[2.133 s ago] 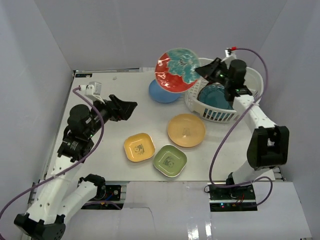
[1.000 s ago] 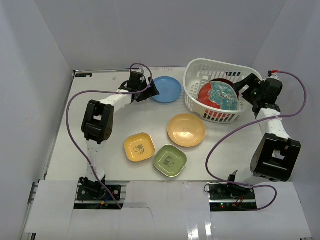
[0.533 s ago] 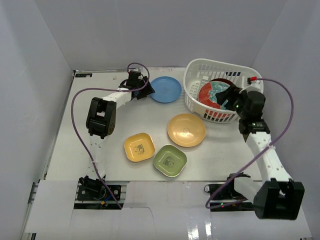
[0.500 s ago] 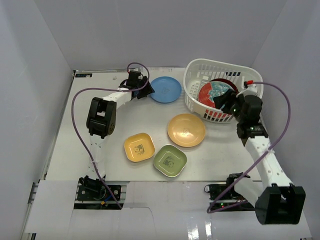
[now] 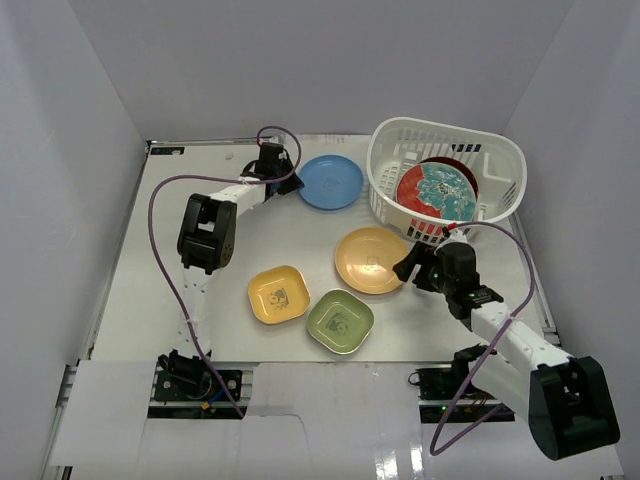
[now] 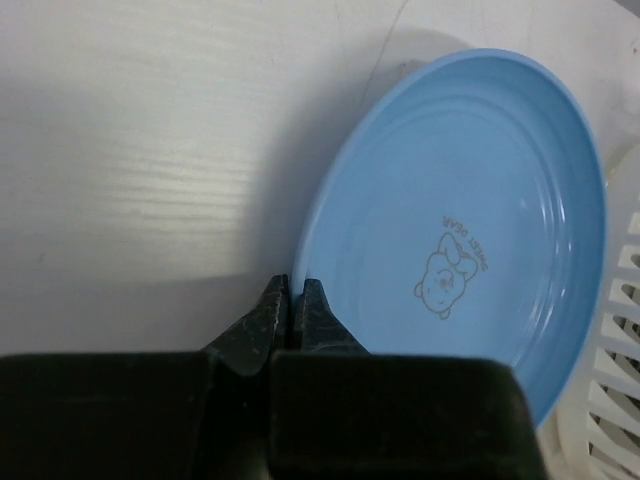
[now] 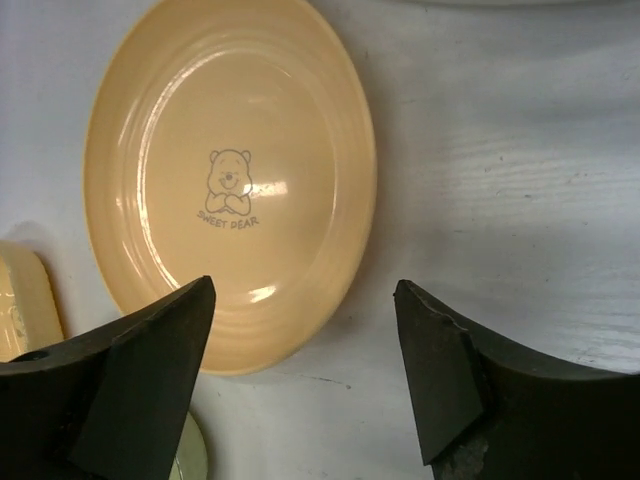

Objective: Place the plates into the plastic bin on the countertop

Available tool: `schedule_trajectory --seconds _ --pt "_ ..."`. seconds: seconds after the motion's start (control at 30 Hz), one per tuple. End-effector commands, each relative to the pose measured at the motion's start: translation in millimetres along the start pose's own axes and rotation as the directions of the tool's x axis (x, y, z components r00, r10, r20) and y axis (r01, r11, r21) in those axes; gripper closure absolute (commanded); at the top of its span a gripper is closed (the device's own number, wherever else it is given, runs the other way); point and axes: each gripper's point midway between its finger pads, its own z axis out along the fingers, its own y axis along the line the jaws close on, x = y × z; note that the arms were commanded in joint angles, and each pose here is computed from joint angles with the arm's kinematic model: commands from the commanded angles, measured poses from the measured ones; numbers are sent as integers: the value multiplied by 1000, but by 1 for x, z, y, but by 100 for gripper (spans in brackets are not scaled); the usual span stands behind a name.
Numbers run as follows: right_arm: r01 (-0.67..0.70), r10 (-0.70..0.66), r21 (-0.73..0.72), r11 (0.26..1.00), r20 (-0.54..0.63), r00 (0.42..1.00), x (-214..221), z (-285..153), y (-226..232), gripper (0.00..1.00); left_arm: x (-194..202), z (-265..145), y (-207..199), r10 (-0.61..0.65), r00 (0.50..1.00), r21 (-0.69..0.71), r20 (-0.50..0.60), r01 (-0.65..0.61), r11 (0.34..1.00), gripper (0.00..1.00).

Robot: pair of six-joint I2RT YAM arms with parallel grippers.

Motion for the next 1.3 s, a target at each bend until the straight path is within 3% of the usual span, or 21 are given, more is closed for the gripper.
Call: schedule_trajectory --seconds 0.0,0.23,0.27,0.33,0.4,0.57,0.63,0.77,0.9,1.03,1.07,1.13,1.27 --pt "-56 57 -17 998 60 997 -10 13 7 24 -13 -36 14 47 999 -66 17 -46 997 100" --pt "-82 82 30 996 20 996 6 39 7 47 -53 -120 -2 20 990 20 137 -23 1000 100" --pt "-81 80 33 996 24 996 6 40 9 65 -60 -142 -13 21 986 49 165 -29 998 100" --pt "-80 78 34 996 56 995 0 42 15 84 -68 -165 -25 22 980 87 200 -40 995 100" --pt "-80 79 21 997 62 995 -2 44 22 92 -77 -202 -41 10 968 131 252 -44 990 100" --pt "-4 15 -80 997 144 989 -26 37 82 92 -98 -293 -73 -26 918 231 395 -72 970 100" --pt "31 -13 -102 994 171 985 -36 34 103 92 -95 -310 -75 -48 913 254 405 -62 965 100" --pt "78 -31 -157 985 278 960 -89 23 154 92 -103 -353 -95 -67 886 318 459 -94 944 100" --pt "121 -60 -125 985 411 910 -146 3 175 92 -107 -384 -107 -83 866 360 494 -117 925 100" --pt "119 -113 19 993 498 860 -201 -14 146 92 -103 -397 -123 -98 877 427 471 -129 895 100" --pt "58 -79 58 997 507 858 -228 -17 109 92 -100 -397 -129 -100 881 440 462 -130 889 100" --pt "39 -63 58 998 508 859 -234 -20 99 92 -96 -395 -135 -97 887 450 451 -132 883 100" --pt "-50 -58 188 981 532 845 -260 -27 30 92 -84 -377 -153 -75 908 460 412 -136 877 100"
